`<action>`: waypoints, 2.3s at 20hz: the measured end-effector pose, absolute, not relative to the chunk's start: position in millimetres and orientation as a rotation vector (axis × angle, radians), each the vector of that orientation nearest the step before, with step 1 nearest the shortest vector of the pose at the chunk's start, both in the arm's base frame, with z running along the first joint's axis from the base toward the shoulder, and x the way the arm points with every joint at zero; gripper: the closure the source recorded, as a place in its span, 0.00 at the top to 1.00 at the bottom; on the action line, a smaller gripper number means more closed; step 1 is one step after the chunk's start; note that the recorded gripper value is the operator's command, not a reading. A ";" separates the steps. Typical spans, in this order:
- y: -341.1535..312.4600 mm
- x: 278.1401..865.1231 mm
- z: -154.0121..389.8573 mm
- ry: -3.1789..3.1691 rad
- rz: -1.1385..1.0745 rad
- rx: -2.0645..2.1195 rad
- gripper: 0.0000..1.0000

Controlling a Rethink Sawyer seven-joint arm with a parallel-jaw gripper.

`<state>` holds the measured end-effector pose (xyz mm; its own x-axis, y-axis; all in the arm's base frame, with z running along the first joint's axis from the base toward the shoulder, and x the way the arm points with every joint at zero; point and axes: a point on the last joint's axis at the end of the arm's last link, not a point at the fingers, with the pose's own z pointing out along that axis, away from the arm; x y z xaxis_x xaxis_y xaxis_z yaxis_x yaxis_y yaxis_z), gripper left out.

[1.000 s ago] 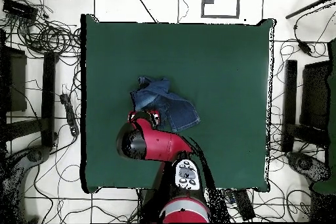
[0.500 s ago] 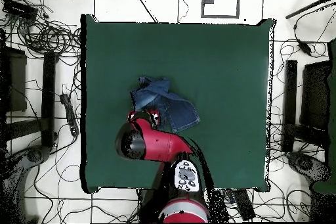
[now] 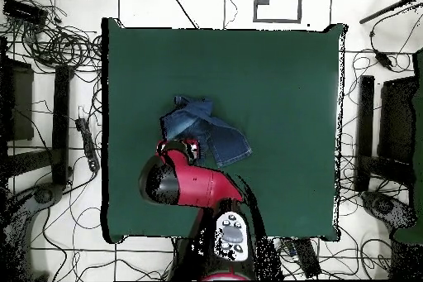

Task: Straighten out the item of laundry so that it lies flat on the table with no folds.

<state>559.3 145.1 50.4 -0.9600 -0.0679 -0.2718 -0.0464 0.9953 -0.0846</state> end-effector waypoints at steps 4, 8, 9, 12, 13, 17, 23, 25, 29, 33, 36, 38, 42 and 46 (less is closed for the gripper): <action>143.7 556.8 69.1 2.864 -0.112 -0.075 0.00; 141.2 553.7 86.3 2.870 -0.112 -0.065 0.00; 140.1 552.5 90.4 2.874 -0.113 -0.062 0.00; 137.1 550.4 99.1 2.881 -0.115 -0.053 0.00; 136.6 550.2 101.0 2.883 -0.115 -0.051 0.00; 136.1 548.8 112.2 2.896 -0.111 -0.047 0.00; 145.0 543.3 128.0 2.915 -0.101 -0.065 0.00; 149.2 539.8 135.2 2.929 -0.093 -0.073 0.00; 150.2 535.1 144.6 2.948 -0.085 -0.071 0.00; 149.7 531.6 156.0 2.965 -0.076 -0.066 0.00; 149.9 529.1 167.9 2.988 -0.064 -0.062 0.00; 149.6 526.6 176.0 3.010 -0.054 -0.058 0.00; 147.2 522.4 190.9 3.048 -0.036 -0.045 0.00; 145.4 518.3 207.4 3.079 -0.018 -0.035 0.00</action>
<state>518.3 145.4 207.4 -0.9978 -0.0228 -0.0622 -0.0221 0.9997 -0.0121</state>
